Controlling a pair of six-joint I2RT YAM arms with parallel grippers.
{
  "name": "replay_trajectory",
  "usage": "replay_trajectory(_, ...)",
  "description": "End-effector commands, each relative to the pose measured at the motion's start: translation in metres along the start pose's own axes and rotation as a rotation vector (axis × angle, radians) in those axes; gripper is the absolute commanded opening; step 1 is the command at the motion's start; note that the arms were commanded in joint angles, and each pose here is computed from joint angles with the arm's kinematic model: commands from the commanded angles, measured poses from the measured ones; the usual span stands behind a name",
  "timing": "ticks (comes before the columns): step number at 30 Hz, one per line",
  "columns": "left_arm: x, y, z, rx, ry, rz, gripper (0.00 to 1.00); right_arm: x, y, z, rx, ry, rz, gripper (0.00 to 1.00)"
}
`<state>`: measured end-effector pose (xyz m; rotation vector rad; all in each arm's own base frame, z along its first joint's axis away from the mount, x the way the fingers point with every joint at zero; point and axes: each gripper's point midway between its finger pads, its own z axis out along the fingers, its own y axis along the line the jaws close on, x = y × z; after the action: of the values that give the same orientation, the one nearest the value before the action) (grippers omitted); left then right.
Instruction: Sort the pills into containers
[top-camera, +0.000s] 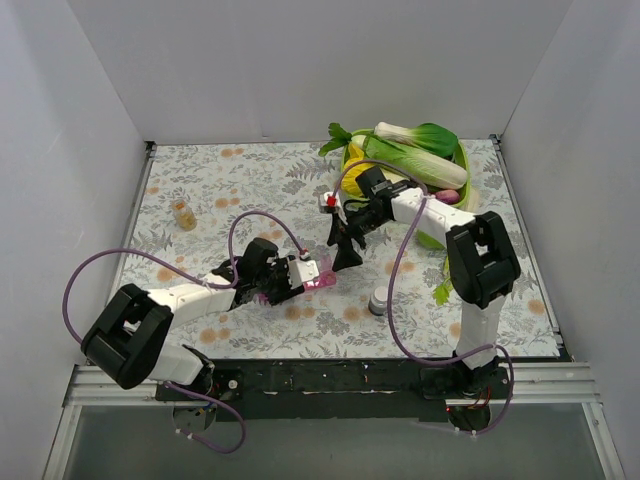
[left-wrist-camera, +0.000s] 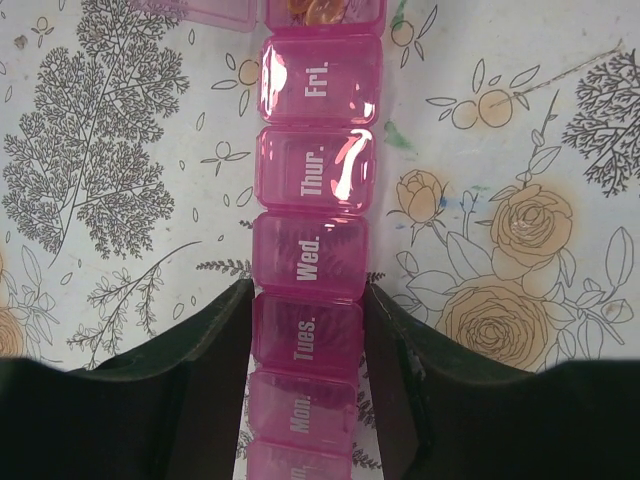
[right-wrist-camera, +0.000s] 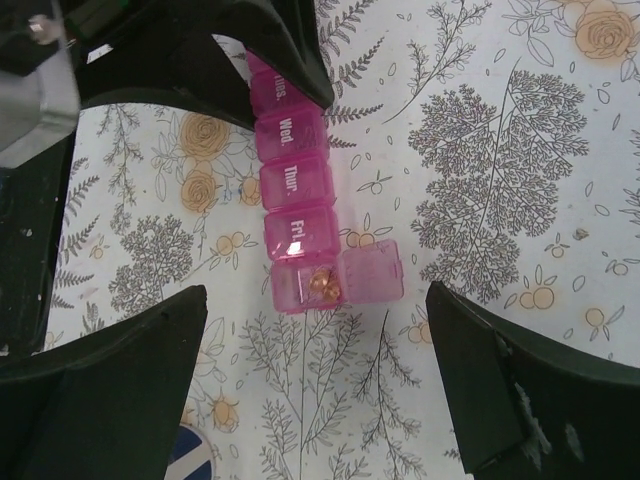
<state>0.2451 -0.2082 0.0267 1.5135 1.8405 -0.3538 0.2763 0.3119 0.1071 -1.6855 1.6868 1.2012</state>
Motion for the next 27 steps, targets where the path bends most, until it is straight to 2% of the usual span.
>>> replay_trajectory(1,0.015,-0.027,0.001,0.071,0.035,-0.049,0.26,-0.001,-0.007,0.009,-0.016,0.019,0.018,0.98)
replay_trajectory(8,0.014,-0.027,0.002,0.071,0.029,-0.047,0.25,0.012,-0.02,0.019,-0.012,0.05,0.054,0.98)
replay_trajectory(13,0.016,-0.03,0.005,0.081,0.035,-0.048,0.24,0.02,-0.017,0.027,-0.035,0.072,0.073,0.95)
replay_trajectory(18,0.018,-0.03,0.006,0.078,0.047,-0.052,0.24,0.018,0.0,0.031,-0.089,0.079,0.057,0.79)
replay_trajectory(26,0.023,-0.027,0.008,0.069,0.073,-0.071,0.22,0.006,0.024,0.02,-0.082,0.069,-0.002,0.63)
replay_trajectory(27,0.025,-0.028,0.008,0.07,0.083,-0.076,0.23,0.007,0.027,0.02,-0.088,0.076,-0.001,0.58)
